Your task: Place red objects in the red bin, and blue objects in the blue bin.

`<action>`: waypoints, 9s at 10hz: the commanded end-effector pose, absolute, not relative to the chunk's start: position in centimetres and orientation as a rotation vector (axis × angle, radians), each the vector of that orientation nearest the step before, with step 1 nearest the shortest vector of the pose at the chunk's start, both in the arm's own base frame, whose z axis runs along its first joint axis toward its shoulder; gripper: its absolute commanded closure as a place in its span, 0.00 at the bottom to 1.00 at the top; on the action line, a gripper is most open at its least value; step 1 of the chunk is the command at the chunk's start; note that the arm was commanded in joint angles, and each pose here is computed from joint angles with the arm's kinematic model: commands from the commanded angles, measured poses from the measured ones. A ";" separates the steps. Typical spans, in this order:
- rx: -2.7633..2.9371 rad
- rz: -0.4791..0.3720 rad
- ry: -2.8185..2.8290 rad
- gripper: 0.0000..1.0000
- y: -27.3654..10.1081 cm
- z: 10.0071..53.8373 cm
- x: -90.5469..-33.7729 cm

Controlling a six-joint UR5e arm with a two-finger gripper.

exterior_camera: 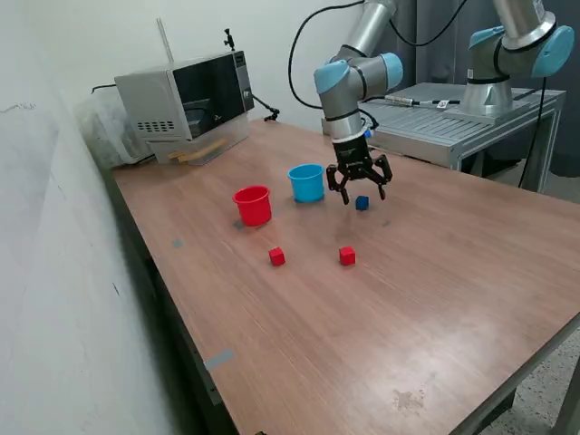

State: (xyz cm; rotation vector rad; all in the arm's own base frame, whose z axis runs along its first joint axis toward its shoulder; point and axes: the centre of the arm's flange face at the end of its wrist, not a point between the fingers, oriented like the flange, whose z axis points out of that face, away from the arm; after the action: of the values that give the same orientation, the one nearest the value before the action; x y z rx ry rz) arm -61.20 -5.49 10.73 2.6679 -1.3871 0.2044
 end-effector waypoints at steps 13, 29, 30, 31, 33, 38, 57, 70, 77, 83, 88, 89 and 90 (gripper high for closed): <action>2.670 0.141 -1.446 1.00 -3.6 12.7 -61.2; 2.166 -0.102 -2.327 1.00 6.7 22.1 -62.9; 2.172 -0.100 -2.323 1.00 6.5 22.0 -63.0; 2.187 -0.091 -2.311 1.00 5.7 21.5 -63.0; 2.198 -0.068 -2.313 1.00 5.6 20.1 -63.2; 2.201 -0.085 -2.310 0.00 6.1 20.3 -63.6; 1.758 -0.251 -2.386 0.00 -30.8 28.5 -60.3; 2.032 -0.211 -2.333 0.00 -28.3 14.4 -71.7; 2.126 -0.144 -2.341 0.00 -23.5 13.6 -73.9; 2.087 -0.090 -2.337 0.00 -25.2 13.3 -74.0; 1.912 -0.082 -2.475 0.00 -24.4 13.0 -74.6; 1.905 -0.084 -2.479 0.00 -24.3 13.0 -74.6; 1.880 -0.085 -2.500 0.00 -23.8 12.9 -74.8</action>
State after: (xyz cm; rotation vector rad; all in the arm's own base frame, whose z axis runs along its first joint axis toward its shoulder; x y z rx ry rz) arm -74.53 -24.37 12.98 1.9350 -2.4595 -0.0845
